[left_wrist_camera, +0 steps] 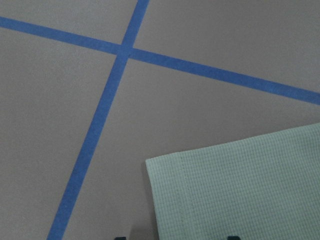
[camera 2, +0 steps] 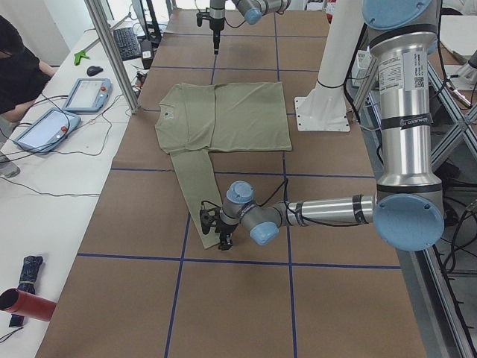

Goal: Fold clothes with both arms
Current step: 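Hold the right arm raised while the left gripper grasps the other sleeve cuff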

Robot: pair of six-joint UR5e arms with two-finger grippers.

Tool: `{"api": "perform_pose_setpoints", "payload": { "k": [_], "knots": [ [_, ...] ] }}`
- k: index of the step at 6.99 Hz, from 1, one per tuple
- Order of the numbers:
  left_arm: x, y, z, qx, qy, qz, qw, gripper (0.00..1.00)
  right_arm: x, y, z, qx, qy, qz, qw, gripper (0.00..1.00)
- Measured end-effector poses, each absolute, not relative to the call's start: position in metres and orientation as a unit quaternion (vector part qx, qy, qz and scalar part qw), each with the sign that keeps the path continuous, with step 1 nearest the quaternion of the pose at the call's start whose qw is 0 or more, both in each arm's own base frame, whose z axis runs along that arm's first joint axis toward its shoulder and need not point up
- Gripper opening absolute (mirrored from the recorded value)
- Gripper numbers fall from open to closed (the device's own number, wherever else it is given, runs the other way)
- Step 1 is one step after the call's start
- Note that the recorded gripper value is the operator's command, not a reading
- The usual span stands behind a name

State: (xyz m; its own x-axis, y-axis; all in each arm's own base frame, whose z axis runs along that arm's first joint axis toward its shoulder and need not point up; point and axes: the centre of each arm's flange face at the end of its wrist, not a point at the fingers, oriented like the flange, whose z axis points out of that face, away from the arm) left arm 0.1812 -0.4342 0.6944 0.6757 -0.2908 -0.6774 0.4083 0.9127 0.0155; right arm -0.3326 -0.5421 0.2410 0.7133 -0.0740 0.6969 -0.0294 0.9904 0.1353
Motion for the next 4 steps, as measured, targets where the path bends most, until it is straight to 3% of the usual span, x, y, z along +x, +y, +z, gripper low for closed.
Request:
{"api": "perform_pose_setpoints", "payload": {
  "k": [4],
  "knots": [
    [0.1825,-0.4349,0.6922,0.082,0.356,-0.196,0.910,0.09,-0.3315,-0.5418,0.2396,0.069,-0.379,-0.012,0.923,1.00]
  ]
}}
